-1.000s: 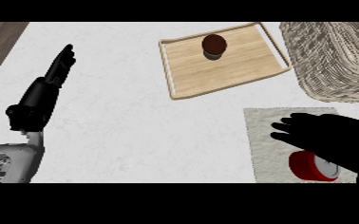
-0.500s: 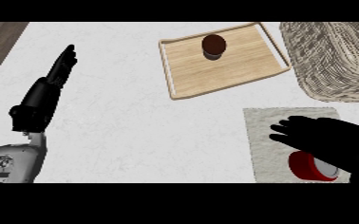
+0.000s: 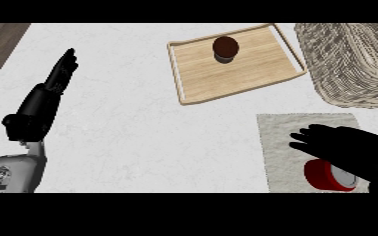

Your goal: Pick the can from the placemat and place it in the basket

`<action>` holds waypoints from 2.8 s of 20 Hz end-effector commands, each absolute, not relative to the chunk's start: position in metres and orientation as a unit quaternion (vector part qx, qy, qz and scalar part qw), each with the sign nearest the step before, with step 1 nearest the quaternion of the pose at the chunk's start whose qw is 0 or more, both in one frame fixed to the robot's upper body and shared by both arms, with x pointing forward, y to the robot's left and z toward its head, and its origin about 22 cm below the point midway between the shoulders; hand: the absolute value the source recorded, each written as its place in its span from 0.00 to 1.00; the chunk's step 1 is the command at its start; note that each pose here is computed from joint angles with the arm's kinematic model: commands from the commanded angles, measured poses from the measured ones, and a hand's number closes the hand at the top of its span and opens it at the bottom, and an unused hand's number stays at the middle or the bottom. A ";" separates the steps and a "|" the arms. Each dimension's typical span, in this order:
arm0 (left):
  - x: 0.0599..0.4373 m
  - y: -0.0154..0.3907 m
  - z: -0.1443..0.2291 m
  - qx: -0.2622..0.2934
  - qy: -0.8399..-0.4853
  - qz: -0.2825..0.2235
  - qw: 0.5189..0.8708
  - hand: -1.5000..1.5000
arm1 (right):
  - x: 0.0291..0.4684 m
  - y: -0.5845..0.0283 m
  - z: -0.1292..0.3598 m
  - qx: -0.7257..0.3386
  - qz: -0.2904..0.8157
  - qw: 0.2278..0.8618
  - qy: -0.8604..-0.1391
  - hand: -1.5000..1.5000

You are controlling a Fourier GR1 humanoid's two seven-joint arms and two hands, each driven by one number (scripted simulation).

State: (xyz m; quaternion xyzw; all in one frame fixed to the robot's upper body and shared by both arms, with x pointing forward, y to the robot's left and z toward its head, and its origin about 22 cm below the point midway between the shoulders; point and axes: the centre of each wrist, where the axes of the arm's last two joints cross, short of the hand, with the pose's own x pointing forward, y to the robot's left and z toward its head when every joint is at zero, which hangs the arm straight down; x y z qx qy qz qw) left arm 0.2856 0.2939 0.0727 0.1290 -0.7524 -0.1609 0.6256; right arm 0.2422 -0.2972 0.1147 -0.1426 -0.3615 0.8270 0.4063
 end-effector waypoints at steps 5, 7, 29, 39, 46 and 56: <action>0.293 0.287 0.056 0.132 -0.751 -0.167 0.625 0.50 | 0.253 -0.312 0.113 -0.131 0.836 0.408 -0.342 0.00; 0.281 0.284 0.074 0.132 -0.749 -0.165 0.628 0.50 | 0.248 -0.292 0.074 -0.124 0.830 0.417 -0.349 0.00; 0.286 0.300 0.082 0.130 -0.761 -0.156 0.616 0.50 | 0.275 -0.461 0.136 -0.351 0.651 0.527 -0.418 1.00; 0.284 0.289 0.078 0.111 -0.763 -0.170 0.614 0.50 | 0.263 -0.551 0.196 -0.436 0.361 0.535 -0.627 1.00; 0.291 0.274 0.078 0.095 -0.769 -0.177 0.606 0.50 | 0.254 -0.583 0.244 -0.337 0.249 0.494 -0.762 1.00; 0.303 0.268 0.089 0.097 -0.773 -0.186 0.598 0.50 | 0.250 -0.588 0.321 -0.263 0.256 0.489 -0.792 1.00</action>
